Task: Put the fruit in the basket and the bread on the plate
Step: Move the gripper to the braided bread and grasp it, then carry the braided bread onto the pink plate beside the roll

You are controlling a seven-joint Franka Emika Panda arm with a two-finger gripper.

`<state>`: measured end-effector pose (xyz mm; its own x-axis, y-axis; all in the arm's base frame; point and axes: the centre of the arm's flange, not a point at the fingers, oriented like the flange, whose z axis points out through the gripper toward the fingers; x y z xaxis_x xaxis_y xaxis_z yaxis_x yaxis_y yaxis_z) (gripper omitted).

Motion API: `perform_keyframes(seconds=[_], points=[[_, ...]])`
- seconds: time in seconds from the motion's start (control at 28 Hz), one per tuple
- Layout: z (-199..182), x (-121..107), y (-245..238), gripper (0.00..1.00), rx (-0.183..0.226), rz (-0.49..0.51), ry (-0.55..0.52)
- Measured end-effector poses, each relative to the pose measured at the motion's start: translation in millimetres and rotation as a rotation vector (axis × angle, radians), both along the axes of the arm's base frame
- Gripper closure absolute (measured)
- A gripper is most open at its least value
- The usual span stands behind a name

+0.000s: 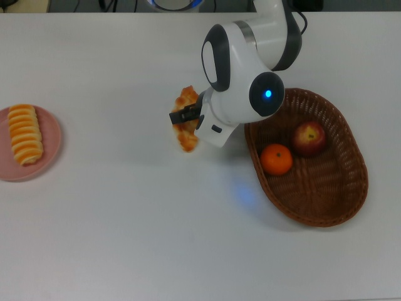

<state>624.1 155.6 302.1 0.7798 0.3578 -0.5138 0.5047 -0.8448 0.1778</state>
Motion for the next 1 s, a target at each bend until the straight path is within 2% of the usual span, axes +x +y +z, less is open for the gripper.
perform_keyframes(seconds=[0.14,0.25,0.29,0.39,0.43,0.54,0.61,0.71,0.79,1.0], points=[[-9,1,-1,0.03,-0.013,0.010,0.004],[-12,2,-1,0.14,-0.013,0.016,-0.003],[-12,3,-1,0.22,-0.013,0.016,-0.004],[-10,3,-1,0.30,-0.012,0.016,-0.007],[-10,3,-1,0.38,-0.012,0.016,-0.009],[-7,4,-2,0.46,-0.011,0.014,-0.014],[-1,8,-8,0.56,-0.008,0.002,-0.028],[11,18,-24,0.64,0.014,-0.037,-0.057],[28,26,-43,0.75,0.043,-0.084,-0.084],[77,44,-116,0.75,0.086,-0.211,-0.177]])
